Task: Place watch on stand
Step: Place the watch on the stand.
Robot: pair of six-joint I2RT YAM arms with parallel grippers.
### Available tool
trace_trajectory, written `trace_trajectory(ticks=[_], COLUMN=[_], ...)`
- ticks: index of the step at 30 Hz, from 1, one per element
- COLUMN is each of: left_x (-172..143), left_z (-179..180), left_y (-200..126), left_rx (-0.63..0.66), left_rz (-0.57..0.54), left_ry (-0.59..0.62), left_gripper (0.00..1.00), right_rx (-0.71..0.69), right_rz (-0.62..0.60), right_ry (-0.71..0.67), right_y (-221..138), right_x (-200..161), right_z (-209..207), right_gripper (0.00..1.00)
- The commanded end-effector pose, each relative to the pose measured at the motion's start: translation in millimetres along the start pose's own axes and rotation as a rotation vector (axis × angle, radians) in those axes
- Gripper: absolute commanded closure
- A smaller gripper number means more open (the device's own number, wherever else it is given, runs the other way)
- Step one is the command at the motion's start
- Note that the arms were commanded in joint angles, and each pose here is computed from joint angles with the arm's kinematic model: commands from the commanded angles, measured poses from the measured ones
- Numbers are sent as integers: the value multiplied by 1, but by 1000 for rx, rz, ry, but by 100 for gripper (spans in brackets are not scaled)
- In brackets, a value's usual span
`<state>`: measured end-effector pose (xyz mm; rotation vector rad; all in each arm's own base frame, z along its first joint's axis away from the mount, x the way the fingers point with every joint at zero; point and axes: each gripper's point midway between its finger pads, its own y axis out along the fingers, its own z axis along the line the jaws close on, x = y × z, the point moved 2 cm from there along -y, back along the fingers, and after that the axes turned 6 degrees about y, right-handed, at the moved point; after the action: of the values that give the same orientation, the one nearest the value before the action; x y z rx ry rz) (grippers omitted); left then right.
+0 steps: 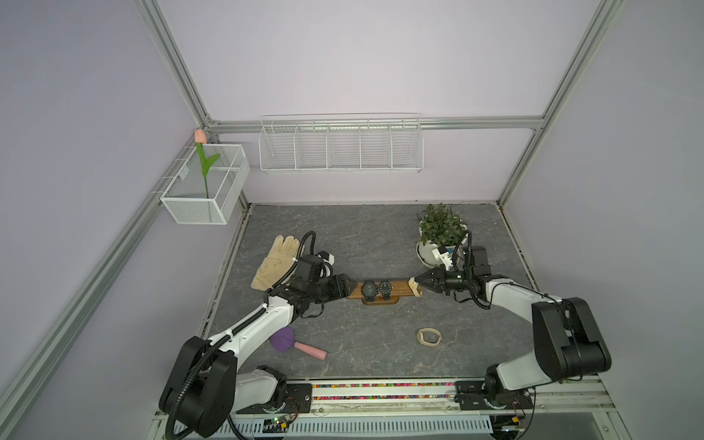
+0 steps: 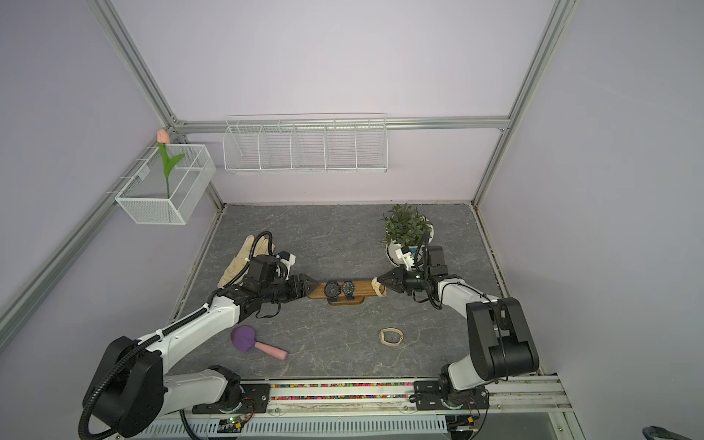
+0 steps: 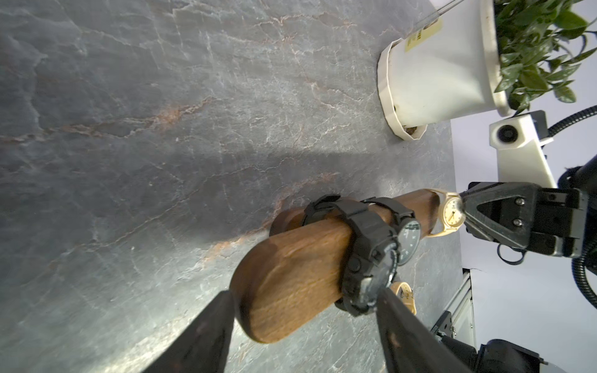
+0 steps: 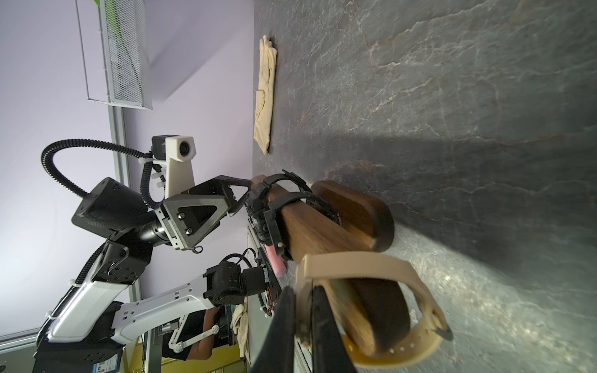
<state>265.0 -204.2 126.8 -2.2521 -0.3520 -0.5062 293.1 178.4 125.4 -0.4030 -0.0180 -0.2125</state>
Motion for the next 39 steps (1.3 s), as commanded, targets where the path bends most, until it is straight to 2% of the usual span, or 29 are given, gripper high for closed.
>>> trace_trajectory(ticks=[1, 4, 12, 21, 29, 39], left_x=[-7, -7, -9, -7, -5, -4], left_z=[6, 7, 8, 10, 11, 10], left_y=[2, 4, 12, 14, 17, 18], left_rx=[11, 10, -5, 13, 20, 21], left_rz=[27, 27, 50, 58, 67, 70], left_ry=[-38, -43, -54, -43, -35, -27], left_gripper=[29, 32, 52, 54, 60, 61], right_rx=[1, -1, 1, -7, -8, -20], right_rz=[-4, -3, 31, 78, 112, 113], right_ry=[-47, -45, -44, -43, -45, -63], right_y=[2, 3, 12, 26, 37, 42], right_x=[5, 6, 3, -5, -8, -10], right_z=[4, 3, 2, -1, -1, 4], right_gripper=[93, 93, 93, 93, 93, 93])
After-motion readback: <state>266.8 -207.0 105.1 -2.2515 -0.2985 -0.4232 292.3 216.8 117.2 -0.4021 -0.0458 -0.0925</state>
